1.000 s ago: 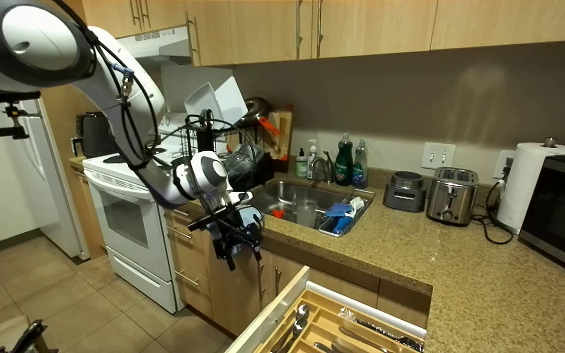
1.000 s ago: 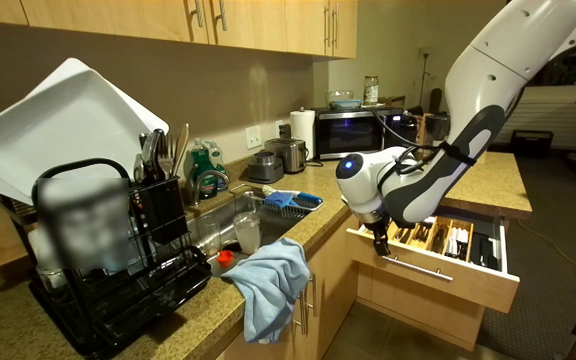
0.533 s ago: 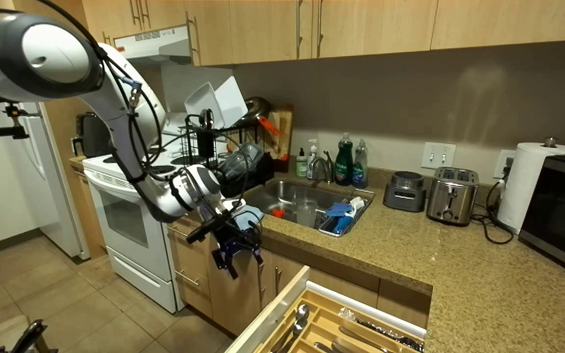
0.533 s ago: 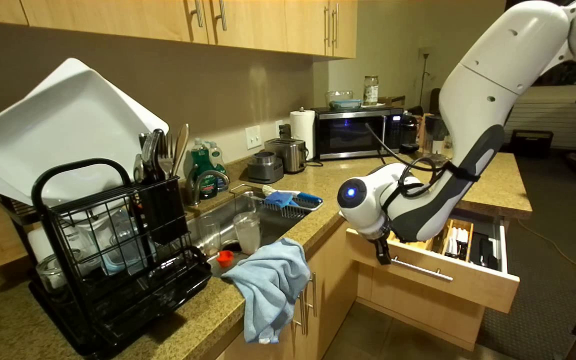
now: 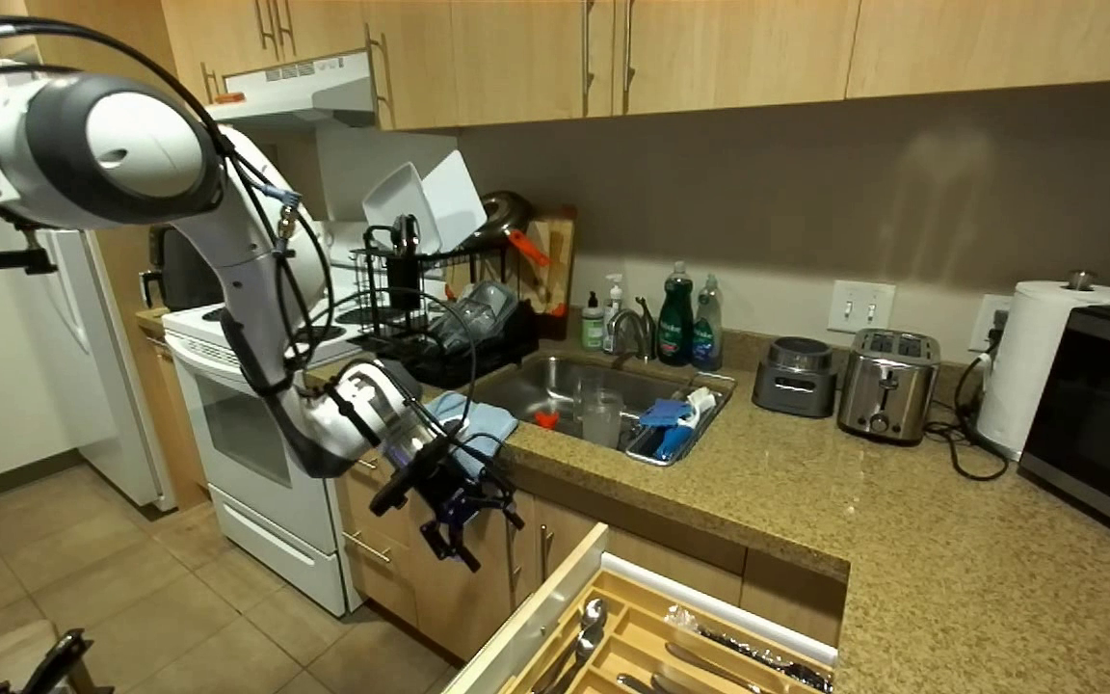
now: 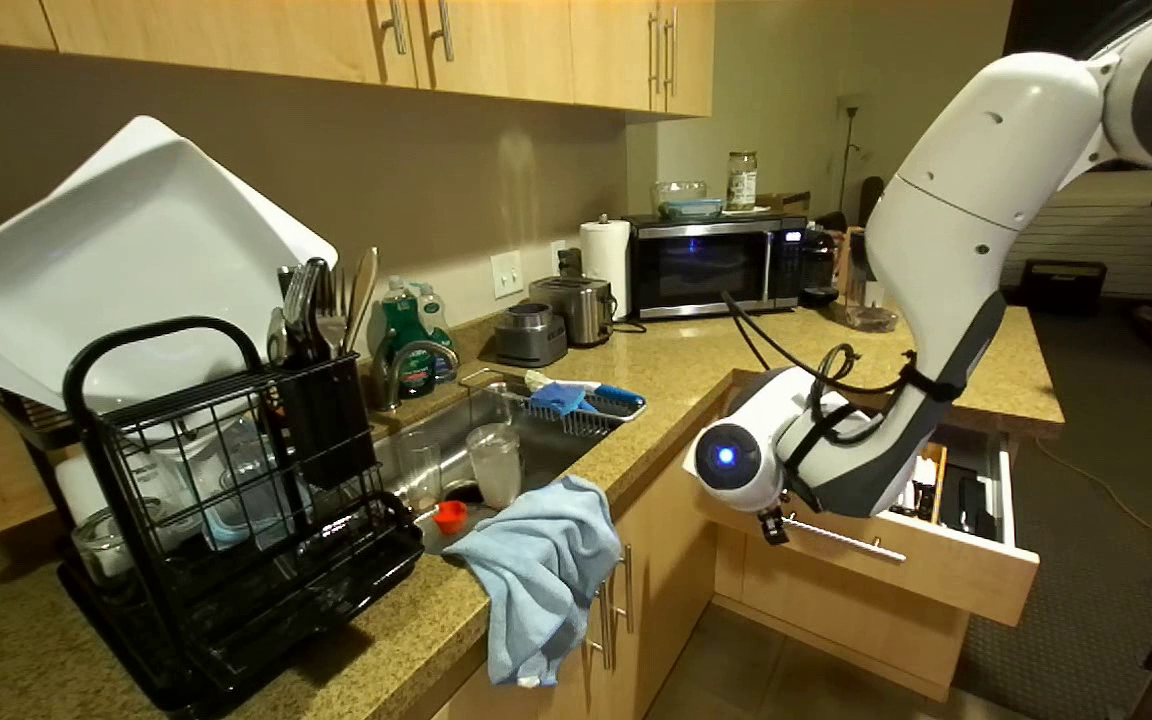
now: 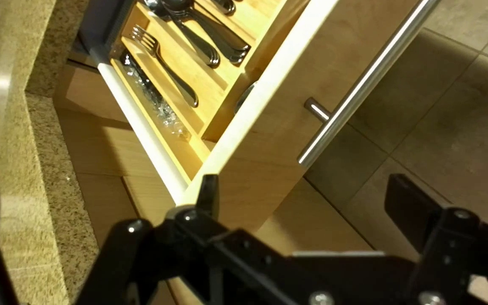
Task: Close the open drawer on the right
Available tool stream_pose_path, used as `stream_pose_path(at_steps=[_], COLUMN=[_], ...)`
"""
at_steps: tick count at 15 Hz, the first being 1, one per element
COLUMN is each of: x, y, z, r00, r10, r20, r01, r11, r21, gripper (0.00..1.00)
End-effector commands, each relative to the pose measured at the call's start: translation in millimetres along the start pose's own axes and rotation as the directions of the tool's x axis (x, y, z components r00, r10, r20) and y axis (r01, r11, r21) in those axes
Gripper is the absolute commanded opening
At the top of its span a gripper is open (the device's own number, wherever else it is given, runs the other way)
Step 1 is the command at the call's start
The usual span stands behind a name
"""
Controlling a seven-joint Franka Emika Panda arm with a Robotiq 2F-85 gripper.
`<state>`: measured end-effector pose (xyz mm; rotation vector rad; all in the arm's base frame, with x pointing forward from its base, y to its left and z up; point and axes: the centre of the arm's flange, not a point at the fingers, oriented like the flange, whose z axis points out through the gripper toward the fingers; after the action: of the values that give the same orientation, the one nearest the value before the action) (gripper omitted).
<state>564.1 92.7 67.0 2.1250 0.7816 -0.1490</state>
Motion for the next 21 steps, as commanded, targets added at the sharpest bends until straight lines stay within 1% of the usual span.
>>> stream_pose_path(at_steps=[1,6,12,16,19,21], x=[-1,-3,-2,-5,-11,-15], y=[-10,-28,-46,-53,-62,-68], z=[17,23,22,27,35,38], r00=[1.000,0.996,0.989,0.992,0.988,0.986], r10=[-0.028,-0.085,-0.150,-0.106,-0.069,-0.046], r20=[-0.012,-0.027,-0.012,0.064,0.137,0.163], r01=[0.026,0.079,0.141,0.121,0.111,0.100], r11=[0.994,0.979,0.953,0.946,0.939,0.934], r21=[-0.103,-0.188,-0.270,-0.300,-0.326,-0.343], gripper=[1.00,1.00,1.00,1.00,1.00,1.00])
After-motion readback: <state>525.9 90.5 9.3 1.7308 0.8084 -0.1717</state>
